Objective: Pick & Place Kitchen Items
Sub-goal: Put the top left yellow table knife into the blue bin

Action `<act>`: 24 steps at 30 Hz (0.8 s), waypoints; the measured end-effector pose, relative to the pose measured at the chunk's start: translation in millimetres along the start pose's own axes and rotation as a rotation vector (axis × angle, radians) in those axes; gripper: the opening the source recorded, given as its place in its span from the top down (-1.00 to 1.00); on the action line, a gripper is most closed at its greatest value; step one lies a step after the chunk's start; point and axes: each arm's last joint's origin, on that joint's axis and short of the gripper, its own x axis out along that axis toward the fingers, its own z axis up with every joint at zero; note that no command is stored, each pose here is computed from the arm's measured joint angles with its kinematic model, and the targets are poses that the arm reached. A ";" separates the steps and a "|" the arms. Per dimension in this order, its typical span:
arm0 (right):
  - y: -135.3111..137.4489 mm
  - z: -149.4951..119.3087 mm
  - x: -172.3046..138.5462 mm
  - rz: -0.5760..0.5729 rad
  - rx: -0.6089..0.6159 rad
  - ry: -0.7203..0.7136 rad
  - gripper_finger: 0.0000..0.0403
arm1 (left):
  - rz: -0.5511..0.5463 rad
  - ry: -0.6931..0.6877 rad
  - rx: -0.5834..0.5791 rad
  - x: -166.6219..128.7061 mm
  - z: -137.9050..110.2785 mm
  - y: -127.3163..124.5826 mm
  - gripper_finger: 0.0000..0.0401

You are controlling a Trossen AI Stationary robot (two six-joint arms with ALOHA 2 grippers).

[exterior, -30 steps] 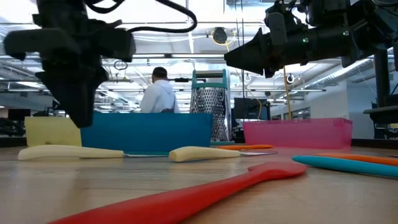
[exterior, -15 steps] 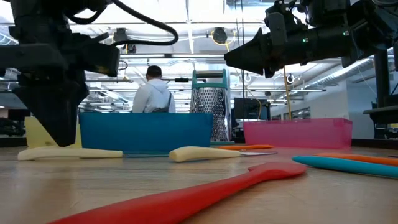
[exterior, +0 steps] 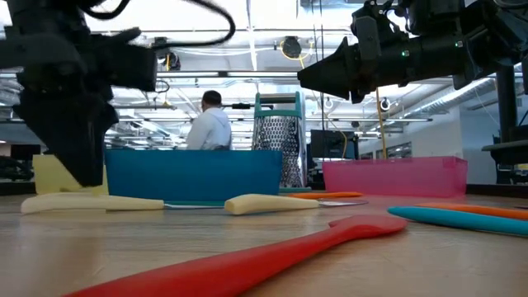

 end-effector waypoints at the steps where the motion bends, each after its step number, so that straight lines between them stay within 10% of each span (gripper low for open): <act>1: 0.1 0.0 0.0 0.001 0.000 0.000 0.23 | -0.013 -0.010 -0.003 -1.5 0.7 -1.7 0.38; 24: 0.1 -0.1 0.0 0.000 0.000 0.001 0.23 | -0.008 -0.018 -0.049 16.1 -19.7 6.1 0.38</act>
